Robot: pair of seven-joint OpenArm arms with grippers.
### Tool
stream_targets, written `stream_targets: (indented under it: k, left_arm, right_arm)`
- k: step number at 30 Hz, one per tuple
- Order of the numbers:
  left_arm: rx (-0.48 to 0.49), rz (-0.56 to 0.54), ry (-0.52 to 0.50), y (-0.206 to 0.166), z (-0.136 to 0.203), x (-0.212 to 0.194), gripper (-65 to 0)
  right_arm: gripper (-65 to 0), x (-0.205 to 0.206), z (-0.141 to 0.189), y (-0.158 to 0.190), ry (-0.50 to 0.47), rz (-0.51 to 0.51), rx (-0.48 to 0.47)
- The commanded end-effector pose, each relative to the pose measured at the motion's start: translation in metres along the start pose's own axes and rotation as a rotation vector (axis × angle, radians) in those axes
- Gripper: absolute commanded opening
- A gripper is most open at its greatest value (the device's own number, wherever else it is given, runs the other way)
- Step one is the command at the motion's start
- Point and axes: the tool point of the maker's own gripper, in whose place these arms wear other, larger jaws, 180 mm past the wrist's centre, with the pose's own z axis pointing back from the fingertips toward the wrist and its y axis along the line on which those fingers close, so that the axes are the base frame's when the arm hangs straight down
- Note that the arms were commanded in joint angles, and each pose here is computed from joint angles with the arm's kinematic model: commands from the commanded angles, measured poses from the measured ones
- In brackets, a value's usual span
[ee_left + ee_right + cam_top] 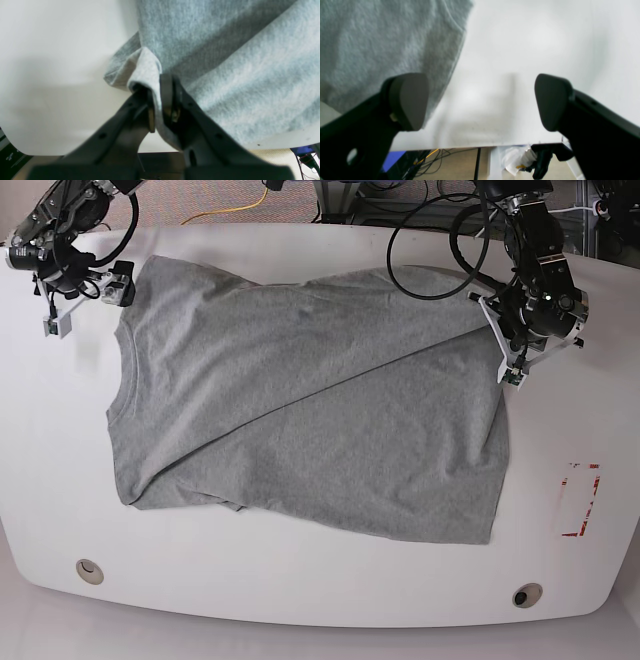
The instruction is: Layout the t-shirt on the table in an organized manner, then fold the t-shirt properly
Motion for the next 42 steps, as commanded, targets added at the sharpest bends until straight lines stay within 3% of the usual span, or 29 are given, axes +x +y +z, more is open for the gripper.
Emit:
stream_targets:
  k: [1, 27, 33, 42]
  left_arm:
    - [0.018, -0.002, -0.021, 0.005, 0.004, 0.006, -65.0]
    - [0.018, -0.004, -0.017, 0.005, 0.004, 0.004, -65.0]
    - [0.018, -0.004, -0.017, 0.005, 0.004, 0.004, -65.0]
    - [0.018, -0.004, -0.017, 0.005, 0.004, 0.004, -65.0]
  right_arm:
    - [-0.2, 0.006, 0.007, -0.006, -0.028, 0.013, -0.018]
    - [0.0, -0.038, -0.003, 0.015, 0.042, -0.029, 0.033]
    - [0.0, -0.031, -0.009, 0.033, 0.029, 0.004, 0.095]
    - [0.0, -0.030, -0.016, 0.044, 0.013, -0.032, 0.167]
